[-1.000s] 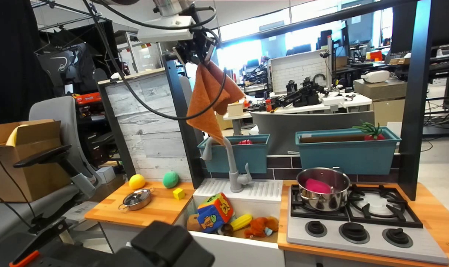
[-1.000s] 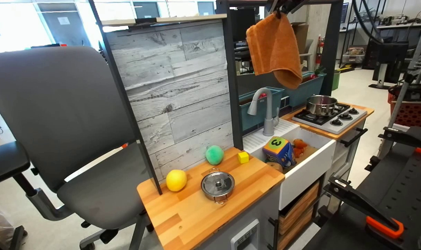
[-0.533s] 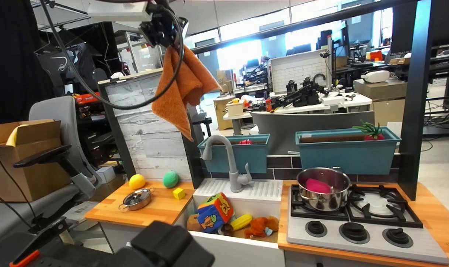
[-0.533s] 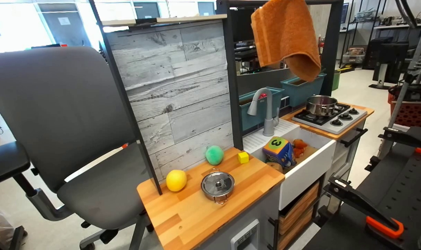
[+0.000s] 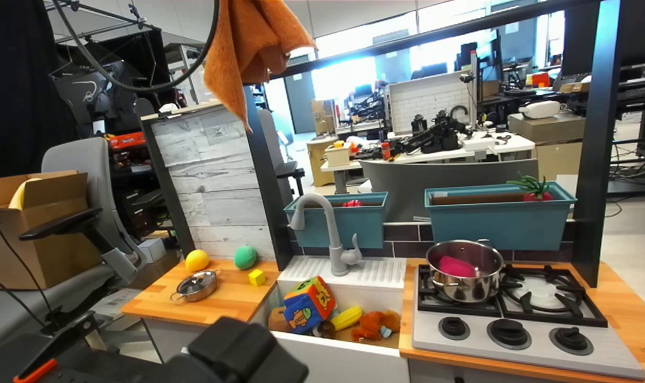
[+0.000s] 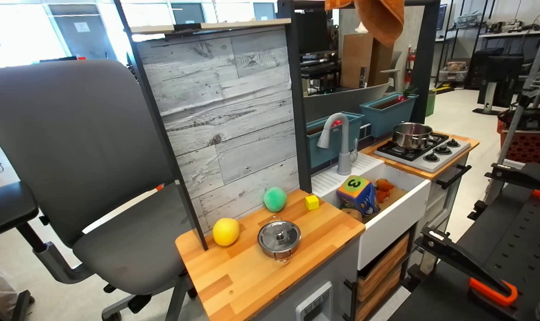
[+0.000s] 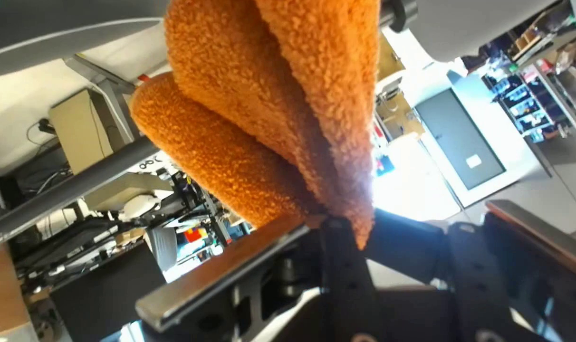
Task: Hang the orange towel on the rail.
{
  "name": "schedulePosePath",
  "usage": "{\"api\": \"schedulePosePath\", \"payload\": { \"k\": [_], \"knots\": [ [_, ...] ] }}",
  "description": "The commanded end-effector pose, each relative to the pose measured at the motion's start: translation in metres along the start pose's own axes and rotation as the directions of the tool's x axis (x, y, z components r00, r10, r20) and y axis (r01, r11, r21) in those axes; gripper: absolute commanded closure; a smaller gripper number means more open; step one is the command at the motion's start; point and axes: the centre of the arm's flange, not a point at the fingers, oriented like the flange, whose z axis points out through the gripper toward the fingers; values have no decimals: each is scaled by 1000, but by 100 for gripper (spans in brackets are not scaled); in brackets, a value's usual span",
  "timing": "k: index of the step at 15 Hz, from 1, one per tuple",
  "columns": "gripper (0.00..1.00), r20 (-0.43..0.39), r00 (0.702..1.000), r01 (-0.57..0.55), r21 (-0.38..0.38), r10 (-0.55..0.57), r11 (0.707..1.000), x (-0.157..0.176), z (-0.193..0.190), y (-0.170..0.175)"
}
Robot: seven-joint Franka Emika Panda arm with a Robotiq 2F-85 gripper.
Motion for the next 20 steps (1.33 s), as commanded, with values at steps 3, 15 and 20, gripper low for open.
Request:
{"api": "schedulePosePath", "payload": {
  "k": [3, 15, 20],
  "knots": [
    [99, -175, 981, -83, 23, 85, 996, 98, 3, 30],
    [99, 238, 961, -110, -134, 140, 985, 165, 161, 87],
    [99, 394, 905, -75, -220, 159, 972, 167, 180, 80]
  ]
}}
